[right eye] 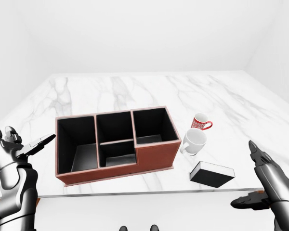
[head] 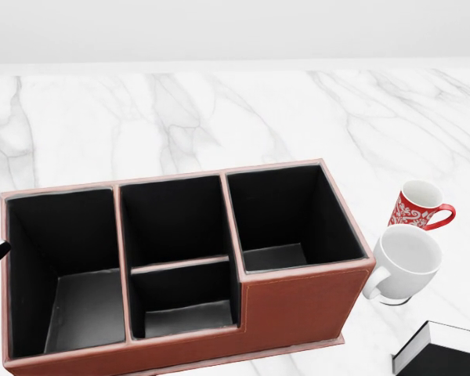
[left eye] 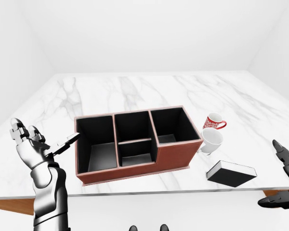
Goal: Pick up the book and place it in the right compartment of the caddy.
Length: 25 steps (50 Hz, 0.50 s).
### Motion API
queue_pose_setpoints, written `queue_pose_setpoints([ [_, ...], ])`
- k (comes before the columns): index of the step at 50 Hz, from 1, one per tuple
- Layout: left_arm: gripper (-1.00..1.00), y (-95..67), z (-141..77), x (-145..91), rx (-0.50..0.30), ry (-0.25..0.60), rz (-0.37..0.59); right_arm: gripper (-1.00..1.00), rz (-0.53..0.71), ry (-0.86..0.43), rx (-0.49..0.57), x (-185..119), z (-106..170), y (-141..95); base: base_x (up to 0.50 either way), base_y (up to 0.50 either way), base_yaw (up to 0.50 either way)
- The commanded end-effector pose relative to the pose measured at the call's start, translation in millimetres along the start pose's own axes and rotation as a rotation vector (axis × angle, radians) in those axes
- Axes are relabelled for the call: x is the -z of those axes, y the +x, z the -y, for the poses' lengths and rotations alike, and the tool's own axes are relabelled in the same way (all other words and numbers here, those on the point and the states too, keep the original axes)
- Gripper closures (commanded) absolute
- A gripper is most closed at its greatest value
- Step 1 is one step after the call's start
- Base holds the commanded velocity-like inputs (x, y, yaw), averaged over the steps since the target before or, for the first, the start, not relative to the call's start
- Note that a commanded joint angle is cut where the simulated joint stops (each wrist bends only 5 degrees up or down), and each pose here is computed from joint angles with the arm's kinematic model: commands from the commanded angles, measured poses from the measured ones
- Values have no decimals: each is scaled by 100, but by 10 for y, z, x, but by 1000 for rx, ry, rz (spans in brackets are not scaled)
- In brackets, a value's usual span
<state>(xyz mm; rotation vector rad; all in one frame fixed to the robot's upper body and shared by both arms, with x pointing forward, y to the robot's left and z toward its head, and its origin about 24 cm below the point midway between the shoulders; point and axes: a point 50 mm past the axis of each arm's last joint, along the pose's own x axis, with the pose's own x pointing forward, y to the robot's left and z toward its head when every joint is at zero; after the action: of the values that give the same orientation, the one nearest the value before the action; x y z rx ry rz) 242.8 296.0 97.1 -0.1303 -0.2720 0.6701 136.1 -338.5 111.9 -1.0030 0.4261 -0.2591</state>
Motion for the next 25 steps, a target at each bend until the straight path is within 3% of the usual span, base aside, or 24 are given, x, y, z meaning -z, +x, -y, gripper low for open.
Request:
queue_pose_setpoints([
  [1, -100, 6, -5, 23, -1, 3, -10, -100, -63, -31, -99, 106, -221, 64, 0, 0, 0],
  [25, -100, -1, 2, 40, 1, 7, -16, -100, -49, -32, -56, -60, -247, 321, 0, 0, 0],
])
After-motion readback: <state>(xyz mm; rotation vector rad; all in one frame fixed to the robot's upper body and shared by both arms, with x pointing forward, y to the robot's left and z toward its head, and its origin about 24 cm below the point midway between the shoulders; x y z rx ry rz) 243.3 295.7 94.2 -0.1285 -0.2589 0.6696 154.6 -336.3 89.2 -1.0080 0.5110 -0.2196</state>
